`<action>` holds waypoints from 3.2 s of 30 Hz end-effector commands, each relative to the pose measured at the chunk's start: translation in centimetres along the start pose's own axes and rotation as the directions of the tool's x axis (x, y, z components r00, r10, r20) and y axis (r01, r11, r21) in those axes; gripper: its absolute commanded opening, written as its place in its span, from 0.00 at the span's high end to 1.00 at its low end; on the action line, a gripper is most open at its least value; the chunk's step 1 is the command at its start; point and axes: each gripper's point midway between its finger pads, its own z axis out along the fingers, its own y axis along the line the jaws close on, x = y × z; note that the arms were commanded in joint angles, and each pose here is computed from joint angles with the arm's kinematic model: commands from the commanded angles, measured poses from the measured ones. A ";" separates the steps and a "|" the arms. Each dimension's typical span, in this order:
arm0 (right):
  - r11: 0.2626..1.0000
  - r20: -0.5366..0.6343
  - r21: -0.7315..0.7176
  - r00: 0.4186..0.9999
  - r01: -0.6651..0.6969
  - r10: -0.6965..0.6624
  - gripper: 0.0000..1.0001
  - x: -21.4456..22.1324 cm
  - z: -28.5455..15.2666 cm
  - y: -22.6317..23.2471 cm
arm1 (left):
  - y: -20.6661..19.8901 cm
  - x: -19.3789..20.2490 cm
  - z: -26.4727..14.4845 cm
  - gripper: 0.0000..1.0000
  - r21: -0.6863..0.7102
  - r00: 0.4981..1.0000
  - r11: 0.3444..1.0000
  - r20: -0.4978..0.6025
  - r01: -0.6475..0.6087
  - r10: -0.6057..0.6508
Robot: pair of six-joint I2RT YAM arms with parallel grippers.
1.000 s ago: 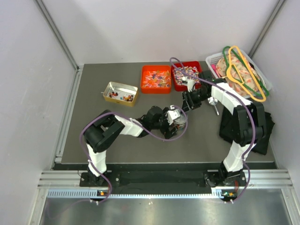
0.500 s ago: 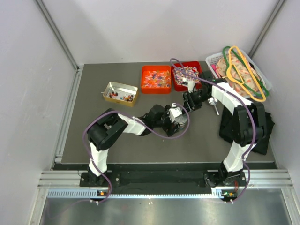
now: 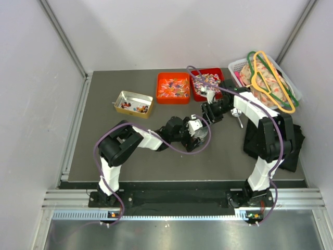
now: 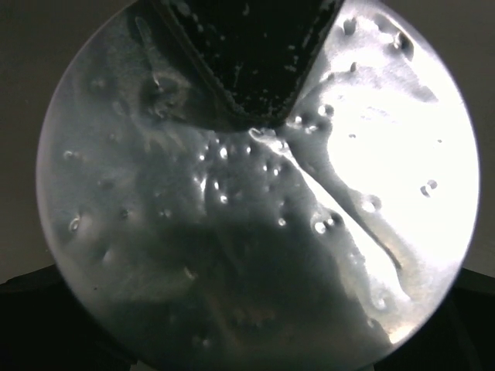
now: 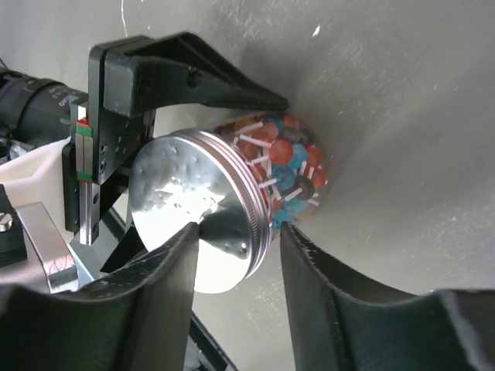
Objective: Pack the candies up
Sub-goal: Screw the bottle lid onto the packing bottle.
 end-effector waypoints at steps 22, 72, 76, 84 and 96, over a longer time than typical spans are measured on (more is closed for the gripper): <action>0.994 0.066 0.104 0.997 0.031 -0.038 0.73 -2.8 -3.8 -0.5 | 0.5 1.4 0.7 0.01 -0.024 0.999 1.000 -0.032 0.020 -0.021; 0.999 -0.057 0.033 0.998 0.006 -0.004 0.94 2.8 -1.7 1.9 | 2.3 1.9 1.3 0.01 -0.116 0.994 0.991 -0.079 0.061 -0.071; 1.000 -0.079 0.029 0.997 0.012 -0.010 0.94 3.6 -1.6 2.4 | 2.4 1.9 1.3 0.01 -0.124 0.994 0.990 -0.081 0.061 -0.071; 1.000 -0.129 0.023 0.992 0.015 -0.012 0.92 5.5 -0.3 2.6 | 2.5 1.9 1.3 0.01 -0.123 0.993 0.990 -0.085 0.068 -0.079; 0.999 -0.211 0.011 0.977 0.032 -0.029 0.92 7.0 1.7 3.2 | 3.3 1.8 1.1 0.01 -0.133 0.992 0.987 -0.079 0.090 -0.101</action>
